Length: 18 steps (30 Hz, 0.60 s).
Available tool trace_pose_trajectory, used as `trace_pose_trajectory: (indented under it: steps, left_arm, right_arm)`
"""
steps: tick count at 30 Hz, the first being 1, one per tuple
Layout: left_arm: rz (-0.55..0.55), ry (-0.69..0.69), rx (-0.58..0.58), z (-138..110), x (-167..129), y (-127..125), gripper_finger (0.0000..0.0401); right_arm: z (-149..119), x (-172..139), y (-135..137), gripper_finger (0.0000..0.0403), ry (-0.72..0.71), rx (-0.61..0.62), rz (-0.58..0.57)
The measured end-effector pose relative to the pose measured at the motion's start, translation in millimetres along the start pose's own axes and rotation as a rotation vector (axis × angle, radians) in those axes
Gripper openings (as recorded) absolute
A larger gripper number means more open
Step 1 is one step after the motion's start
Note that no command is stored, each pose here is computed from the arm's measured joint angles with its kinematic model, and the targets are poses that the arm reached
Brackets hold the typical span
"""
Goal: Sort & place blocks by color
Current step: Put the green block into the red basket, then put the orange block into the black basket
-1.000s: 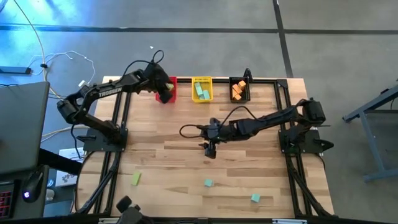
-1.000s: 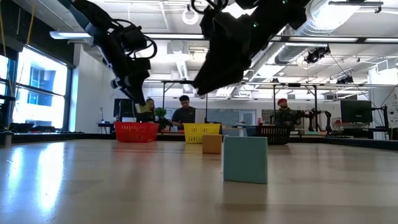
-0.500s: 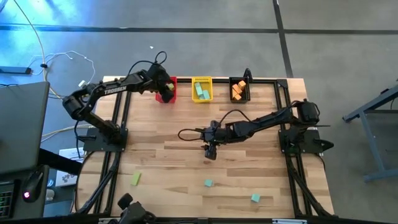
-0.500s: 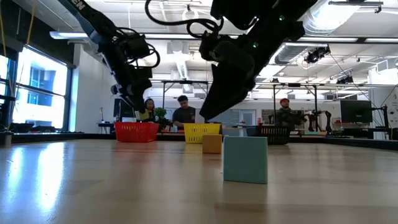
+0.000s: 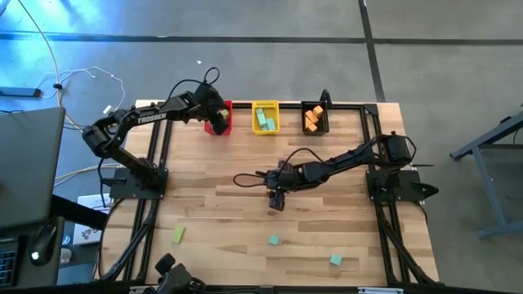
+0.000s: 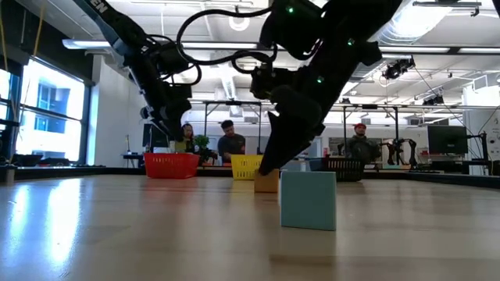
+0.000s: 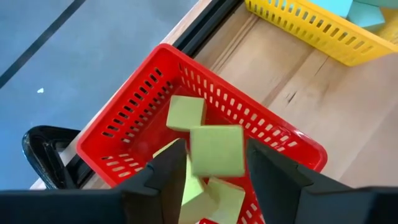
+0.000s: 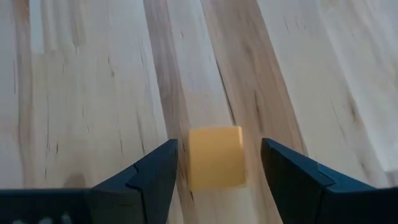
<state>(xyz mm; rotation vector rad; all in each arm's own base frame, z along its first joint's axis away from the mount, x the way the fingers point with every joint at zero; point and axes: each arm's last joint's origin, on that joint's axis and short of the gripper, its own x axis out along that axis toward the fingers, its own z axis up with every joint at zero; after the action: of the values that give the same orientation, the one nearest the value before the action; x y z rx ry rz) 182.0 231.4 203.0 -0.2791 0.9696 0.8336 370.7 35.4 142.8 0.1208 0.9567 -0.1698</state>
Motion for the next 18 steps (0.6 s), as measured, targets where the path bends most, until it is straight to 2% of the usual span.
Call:
trace_pose_trajectory:
  steps: [10,14,18]
  left_arm:
    - [0.001,-0.008,0.032,1,0,0,0.0198]
    - [0.001,-0.008,0.026,1,0,0,0.0206]
    - [0.001,-0.012,0.026,1,-2,0,0.0203]
  right_arm:
    - [-5,7,-1,0.0208,0.037,0.026,0.004]
    - [-6,9,-1,0.0175,0.054,0.047,0.040]
    - [-4,12,-5,0.0123,0.054,0.079,0.078]
